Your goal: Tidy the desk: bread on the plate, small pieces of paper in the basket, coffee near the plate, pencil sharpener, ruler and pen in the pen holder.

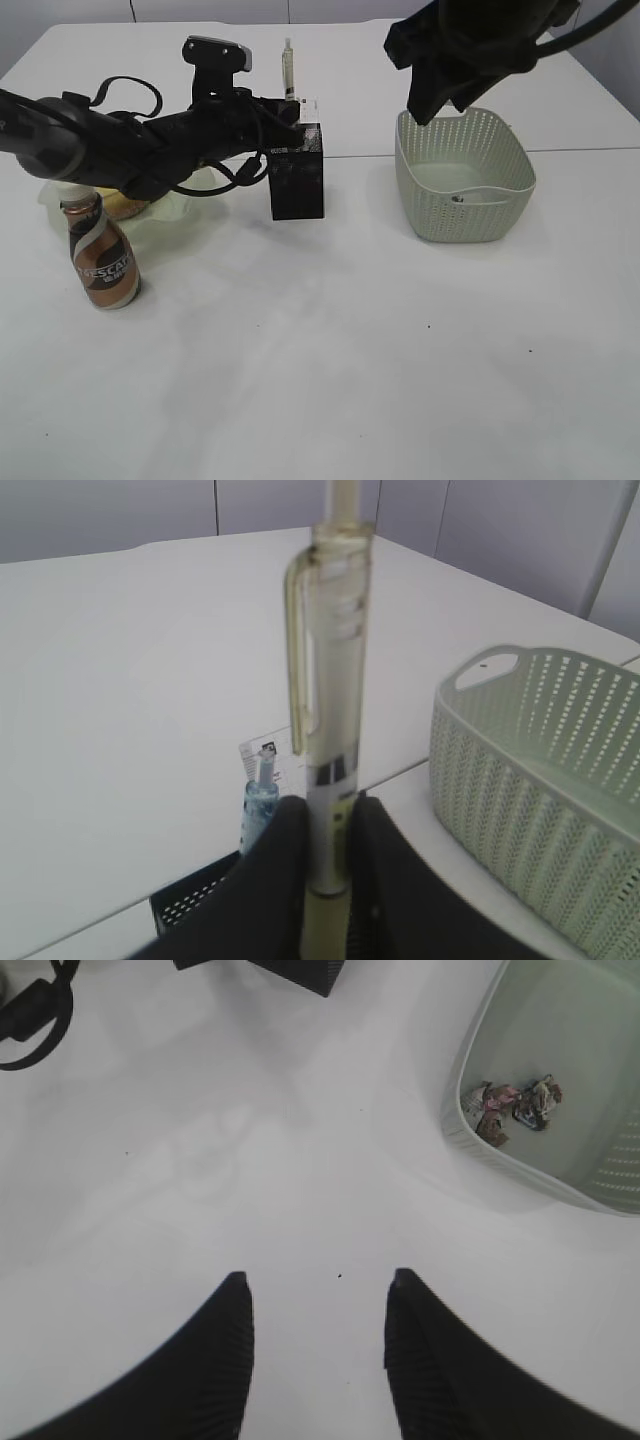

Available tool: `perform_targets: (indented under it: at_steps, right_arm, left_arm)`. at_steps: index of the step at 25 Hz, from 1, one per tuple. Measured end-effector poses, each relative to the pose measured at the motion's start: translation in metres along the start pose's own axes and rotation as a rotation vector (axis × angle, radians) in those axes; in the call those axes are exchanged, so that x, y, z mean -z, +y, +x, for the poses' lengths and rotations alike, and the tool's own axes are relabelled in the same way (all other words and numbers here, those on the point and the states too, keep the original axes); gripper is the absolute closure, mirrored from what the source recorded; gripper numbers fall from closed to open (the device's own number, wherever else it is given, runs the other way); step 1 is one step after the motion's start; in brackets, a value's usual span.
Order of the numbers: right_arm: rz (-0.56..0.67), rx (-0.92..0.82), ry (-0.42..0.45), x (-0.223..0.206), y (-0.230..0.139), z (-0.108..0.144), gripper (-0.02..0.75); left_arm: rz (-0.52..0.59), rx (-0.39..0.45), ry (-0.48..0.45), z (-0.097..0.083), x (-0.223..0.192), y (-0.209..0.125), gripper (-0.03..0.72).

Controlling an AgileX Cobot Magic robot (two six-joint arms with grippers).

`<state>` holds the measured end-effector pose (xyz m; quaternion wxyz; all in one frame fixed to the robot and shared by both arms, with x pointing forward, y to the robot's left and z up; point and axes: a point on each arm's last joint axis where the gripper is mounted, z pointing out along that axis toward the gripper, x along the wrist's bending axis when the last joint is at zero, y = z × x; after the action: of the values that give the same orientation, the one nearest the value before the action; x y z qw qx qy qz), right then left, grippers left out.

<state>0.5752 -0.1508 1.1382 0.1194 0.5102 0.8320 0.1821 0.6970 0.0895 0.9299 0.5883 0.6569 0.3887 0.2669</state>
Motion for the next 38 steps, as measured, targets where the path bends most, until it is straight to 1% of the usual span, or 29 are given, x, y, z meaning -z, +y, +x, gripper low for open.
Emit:
perform_targets:
  at_steps: [2,3,8,9,11,13,16,20,25,29,32,35,38]
  right_arm:
    - [-0.003,0.0,0.0,0.001,0.0,0.0,0.412]
    - [-0.003,0.0,0.0,0.001,0.0,0.0,0.412]
    - [-0.002,0.0,0.0,0.002,0.0,0.0,0.412]
    - [-0.002,0.0,0.0,0.002,0.0,0.0,0.412]
    - [-0.002,0.0,0.0,0.002,0.0,0.0,0.412]
    - [-0.002,0.0,0.0,0.002,0.0,0.0,0.412]
    - [-0.002,0.0,0.0,0.002,0.0,0.0,0.413]
    - [-0.002,0.0,0.0,0.002,0.0,0.0,0.412]
    - [-0.003,0.0,0.0,0.002,0.0,0.0,0.412]
    - [-0.028,0.0,-0.002,0.013,-0.002,0.0,0.412]
    - [-0.065,-0.008,-0.003,0.029,-0.005,0.001,0.412]
    - [-0.105,-0.014,-0.007,0.046,-0.009,0.001,0.412]
    - [-0.146,-0.021,-0.011,0.065,-0.014,0.001,0.412]
  left_arm:
    - [0.0,0.0,0.002,0.001,0.0,0.0,0.572]
    - [0.0,0.0,0.002,0.001,0.0,0.0,0.55]
    - [0.001,0.0,0.002,0.001,0.0,0.0,0.369]
    - [0.001,0.0,0.002,0.001,0.0,0.0,0.341]
    - [0.001,0.0,0.002,0.001,0.0,0.0,0.314]
    - [0.008,0.0,0.006,0.001,0.0,-0.001,0.305]
    - [0.062,-0.019,0.03,0.002,0.003,0.005,0.302]
    - [0.124,-0.057,0.091,0.002,0.019,0.04,0.311]
    - [0.227,-0.066,0.212,0.002,0.052,0.088,0.312]
    - [0.333,0.007,0.323,0.001,0.089,0.122,0.313]
    - [0.395,0.057,0.384,-0.004,0.122,0.147,0.319]
    - [0.469,0.119,0.42,-0.011,0.155,0.166,0.325]
    - [0.569,0.178,0.417,-0.02,0.183,0.175,0.334]
